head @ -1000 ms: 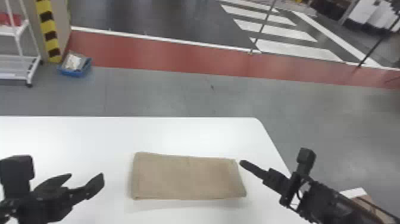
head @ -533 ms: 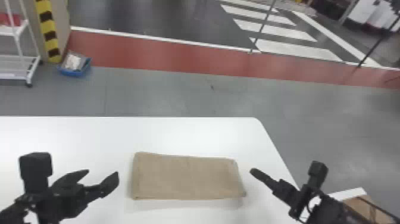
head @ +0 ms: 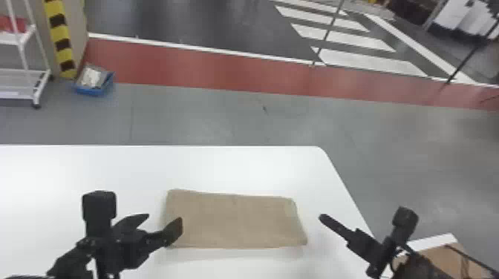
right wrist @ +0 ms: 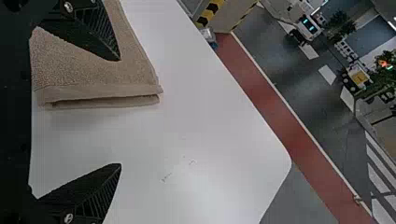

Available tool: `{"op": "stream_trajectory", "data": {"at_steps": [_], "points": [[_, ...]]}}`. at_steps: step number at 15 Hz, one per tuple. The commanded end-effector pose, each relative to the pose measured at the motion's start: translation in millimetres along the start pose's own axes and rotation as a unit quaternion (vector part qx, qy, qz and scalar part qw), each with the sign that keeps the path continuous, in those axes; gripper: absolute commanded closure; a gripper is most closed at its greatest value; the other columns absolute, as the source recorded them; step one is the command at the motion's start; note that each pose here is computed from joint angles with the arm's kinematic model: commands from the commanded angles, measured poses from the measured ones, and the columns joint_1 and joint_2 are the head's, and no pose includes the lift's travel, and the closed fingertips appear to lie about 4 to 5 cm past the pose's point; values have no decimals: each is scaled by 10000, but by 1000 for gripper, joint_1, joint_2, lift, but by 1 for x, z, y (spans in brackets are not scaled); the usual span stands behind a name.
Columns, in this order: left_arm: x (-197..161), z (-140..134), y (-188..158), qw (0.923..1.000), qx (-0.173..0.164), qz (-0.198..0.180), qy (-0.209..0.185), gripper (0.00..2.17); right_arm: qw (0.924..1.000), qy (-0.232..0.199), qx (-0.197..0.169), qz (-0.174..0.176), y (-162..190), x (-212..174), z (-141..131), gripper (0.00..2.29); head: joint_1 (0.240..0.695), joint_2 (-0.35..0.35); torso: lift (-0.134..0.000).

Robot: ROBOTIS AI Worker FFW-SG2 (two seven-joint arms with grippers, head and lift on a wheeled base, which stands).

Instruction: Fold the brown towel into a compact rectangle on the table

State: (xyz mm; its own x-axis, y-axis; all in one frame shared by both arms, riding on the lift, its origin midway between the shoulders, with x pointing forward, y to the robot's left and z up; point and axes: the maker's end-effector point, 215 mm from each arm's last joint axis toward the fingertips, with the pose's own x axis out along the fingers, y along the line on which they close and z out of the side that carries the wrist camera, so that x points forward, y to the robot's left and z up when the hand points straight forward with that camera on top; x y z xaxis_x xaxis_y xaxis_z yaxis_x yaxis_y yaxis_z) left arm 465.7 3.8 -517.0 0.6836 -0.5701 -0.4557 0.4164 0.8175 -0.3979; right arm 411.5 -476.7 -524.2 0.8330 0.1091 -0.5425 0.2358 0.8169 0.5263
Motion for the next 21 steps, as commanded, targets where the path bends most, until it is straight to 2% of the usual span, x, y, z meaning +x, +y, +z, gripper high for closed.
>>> {"op": "stream_trajectory", "data": {"at_steps": [1, 3, 5, 8, 10, 14, 18, 21], "points": [[14, -6, -15, 9998, 144, 34, 141, 215, 9999, -95, -89, -13, -4, -3, 3, 83, 695, -350, 0], [24, -20, -26, 9990, 296, 118, 326, 215, 9998, -138, -123, 0, -4, -4, 4, 83, 695, -350, 0], [33, -32, -24, 9963, 613, 389, 462, 215, 9997, -178, -134, 67, -3, -6, 5, 83, 695, -350, 0], [35, -31, -15, 9932, 842, 645, 480, 235, 9996, -244, -148, 75, -4, -9, 10, 83, 695, -350, 0], [35, -30, -12, 9922, 889, 710, 502, 518, 9995, -268, -148, 98, -3, -8, 12, 83, 695, -350, 0], [32, -49, -2, 9882, 897, 821, 935, 518, 9992, -308, -208, 158, 4, -4, 16, 83, 695, -350, 0], [33, -45, 1, 9865, 1020, 879, 935, 559, 9989, -349, -219, 220, 10, -4, 20, 83, 695, -350, 0], [26, -51, 9, 9853, 963, 987, 1008, 1403, 9989, -354, -224, 214, 10, -4, 21, 83, 695, -350, 0]]}}
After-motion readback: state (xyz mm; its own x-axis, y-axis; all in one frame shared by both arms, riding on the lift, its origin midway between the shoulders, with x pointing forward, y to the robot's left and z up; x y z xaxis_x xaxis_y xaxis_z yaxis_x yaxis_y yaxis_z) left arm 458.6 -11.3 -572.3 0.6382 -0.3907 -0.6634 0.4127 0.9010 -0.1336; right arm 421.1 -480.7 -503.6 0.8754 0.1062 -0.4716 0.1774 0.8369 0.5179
